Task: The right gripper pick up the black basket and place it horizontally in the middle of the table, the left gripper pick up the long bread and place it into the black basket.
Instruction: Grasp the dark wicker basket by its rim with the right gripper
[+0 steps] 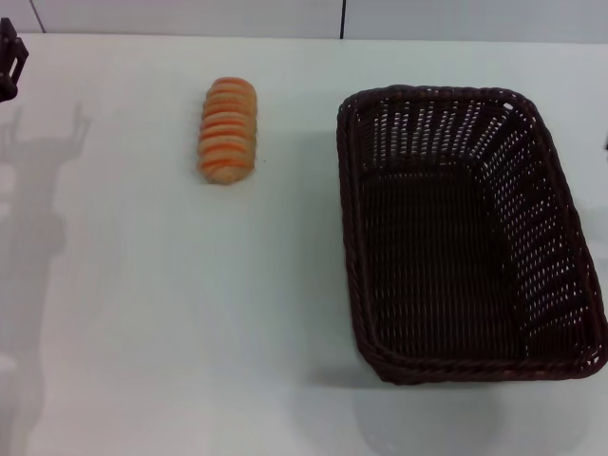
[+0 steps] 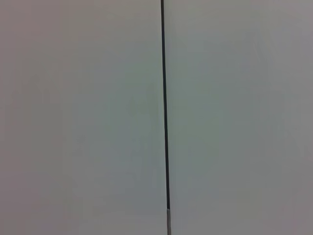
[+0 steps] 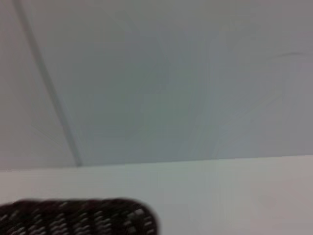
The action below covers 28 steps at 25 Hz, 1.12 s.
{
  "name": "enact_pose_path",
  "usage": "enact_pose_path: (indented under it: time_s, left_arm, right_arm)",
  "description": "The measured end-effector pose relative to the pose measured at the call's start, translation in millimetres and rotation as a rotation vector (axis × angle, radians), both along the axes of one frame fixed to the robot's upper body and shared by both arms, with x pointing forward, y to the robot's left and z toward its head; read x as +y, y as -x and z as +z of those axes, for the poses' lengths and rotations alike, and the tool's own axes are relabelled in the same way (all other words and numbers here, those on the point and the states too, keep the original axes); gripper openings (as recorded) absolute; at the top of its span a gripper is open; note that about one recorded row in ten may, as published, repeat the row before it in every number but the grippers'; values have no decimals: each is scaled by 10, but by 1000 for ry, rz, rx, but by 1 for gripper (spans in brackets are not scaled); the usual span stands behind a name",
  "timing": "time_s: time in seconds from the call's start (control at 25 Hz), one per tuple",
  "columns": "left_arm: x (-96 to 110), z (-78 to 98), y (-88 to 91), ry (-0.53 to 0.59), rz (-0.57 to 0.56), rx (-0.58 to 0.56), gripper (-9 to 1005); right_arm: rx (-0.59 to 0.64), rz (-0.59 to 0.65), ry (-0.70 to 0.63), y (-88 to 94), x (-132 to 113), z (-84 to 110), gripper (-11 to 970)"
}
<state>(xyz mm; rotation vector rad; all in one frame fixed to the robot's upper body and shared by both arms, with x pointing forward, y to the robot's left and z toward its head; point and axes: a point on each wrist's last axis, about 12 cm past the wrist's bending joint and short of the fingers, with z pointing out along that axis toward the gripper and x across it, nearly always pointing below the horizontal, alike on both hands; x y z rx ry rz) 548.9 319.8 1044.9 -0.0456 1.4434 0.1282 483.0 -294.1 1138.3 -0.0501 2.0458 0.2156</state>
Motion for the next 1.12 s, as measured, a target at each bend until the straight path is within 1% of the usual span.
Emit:
enact_pose_path:
  time_s: [0.08, 0.16, 0.32, 0.4, 0.56, 0.92, 0.96, 1.12]
  left_arm:
    - [-7, 5, -11, 0, -2, -1, 861]
    - [-7, 5, -11, 0, -2, -1, 861]
    - [-15, 11, -26, -1, -5, 0, 860]
    - [-15, 11, -26, -1, -5, 0, 860]
    - [-19, 9, -27, -2, -7, 2, 860]
    - [-17, -6, -7, -3, -10, 7, 861]
    - [-18, -6, -6, -4, -10, 7, 861]
    - [-16, -9, -4, -4, -10, 8, 861]
  right_arm:
    - [1, 45, 20, -16, 91, 23, 833]
    - [-7, 96, 5, -31, 191, 76, 834]
    - [-10, 120, -12, -45, 234, 101, 835]
    - [5, 130, -14, -45, 244, 84, 834]
    - [56, 145, -23, -52, 249, -3, 834]
    - [122, 175, -38, -100, 285, -124, 834]
    - [139, 179, -51, -131, 295, -171, 834]
    - [161, 181, -64, -192, 297, -239, 834]
